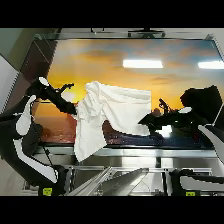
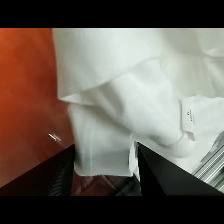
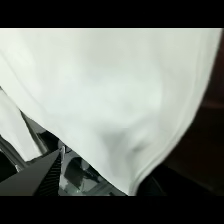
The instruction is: Fold the shirts.
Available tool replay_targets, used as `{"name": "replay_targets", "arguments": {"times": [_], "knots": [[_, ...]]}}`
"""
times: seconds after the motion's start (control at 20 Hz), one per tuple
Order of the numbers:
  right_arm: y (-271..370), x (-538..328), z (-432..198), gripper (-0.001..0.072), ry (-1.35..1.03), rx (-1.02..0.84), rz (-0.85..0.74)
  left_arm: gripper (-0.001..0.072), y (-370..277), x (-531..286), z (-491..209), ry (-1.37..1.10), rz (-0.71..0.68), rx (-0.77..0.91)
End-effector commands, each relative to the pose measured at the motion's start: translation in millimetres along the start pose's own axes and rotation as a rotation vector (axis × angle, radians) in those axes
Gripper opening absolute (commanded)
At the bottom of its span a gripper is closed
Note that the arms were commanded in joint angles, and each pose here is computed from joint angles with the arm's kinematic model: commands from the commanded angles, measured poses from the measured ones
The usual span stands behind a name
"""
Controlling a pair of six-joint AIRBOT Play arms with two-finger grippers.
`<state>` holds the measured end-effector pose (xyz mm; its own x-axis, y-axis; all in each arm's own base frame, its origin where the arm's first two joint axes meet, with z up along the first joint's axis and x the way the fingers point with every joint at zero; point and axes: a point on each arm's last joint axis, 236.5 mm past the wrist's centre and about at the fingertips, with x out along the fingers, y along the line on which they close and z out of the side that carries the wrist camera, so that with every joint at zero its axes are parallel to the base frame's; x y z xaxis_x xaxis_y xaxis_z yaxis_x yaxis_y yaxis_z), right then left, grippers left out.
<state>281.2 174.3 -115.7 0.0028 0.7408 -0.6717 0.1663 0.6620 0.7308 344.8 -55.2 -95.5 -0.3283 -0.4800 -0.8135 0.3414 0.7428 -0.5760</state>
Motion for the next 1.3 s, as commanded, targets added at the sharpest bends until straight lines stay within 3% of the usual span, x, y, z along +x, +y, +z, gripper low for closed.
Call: {"name": "replay_targets", "arguments": {"times": [0.0, 0.05, 0.1, 0.15, 0.2, 0.45, 0.7, 0.85, 1.05, 1.15, 1.25], "knots": [[0, 7, -9, 0.0285, 0.043, -0.04, 0.007, 0.0403, -6, 14, -6, 0.033, -0.018, 0.0], [3, 7, -12, 0.0063, 0.057, -0.065, 0.021, 0.0402, -7, 21, -12, 0.048, -0.029, -0.012], [6, 7, -16, 0.0031, 0.073, -0.076, 0.031, 0.0289, -7, 27, -18, 0.065, -0.041, -0.022], [9, 6, -20, 0.0012, 0.09, -0.088, 0.044, 0.0122, -8, 31, -24, 0.078, -0.055, -0.028], [12, 5, -24, 0.0012, 0.104, -0.096, 0.055, 0.0038, -9, 30, -28, 0.086, -0.071, -0.039], [57, -27, -22, 0.0012, 0.064, -0.231, 0.117, 0.0024, -76, -41, 16, -0.147, -0.272, 0.018], [190, -151, -13, 0.0012, -0.23, -0.576, 0.27, 0.0024, -223, -188, 27, -0.579, -0.513, 0.372], [285, -264, -47, 0.0012, -0.539, -0.857, 0.336, 0.0024, -327, -294, -26, -0.917, -0.709, 0.718], [351, -369, -105, 0.0012, -0.904, -1.046, 0.213, 0.0023, -418, -414, -157, -1.34, -0.926, 1.104], [370, -403, -126, 0.0012, -1.063, -1.082, 0.106, 0.0023, -433, -441, -197, -1.474, -0.907, 1.127], [387, -425, -143, 0.0012, -1.183, -1.114, 0.026, 0.0023, -436, -452, -205, -1.594, -0.76, 1.057]]}}
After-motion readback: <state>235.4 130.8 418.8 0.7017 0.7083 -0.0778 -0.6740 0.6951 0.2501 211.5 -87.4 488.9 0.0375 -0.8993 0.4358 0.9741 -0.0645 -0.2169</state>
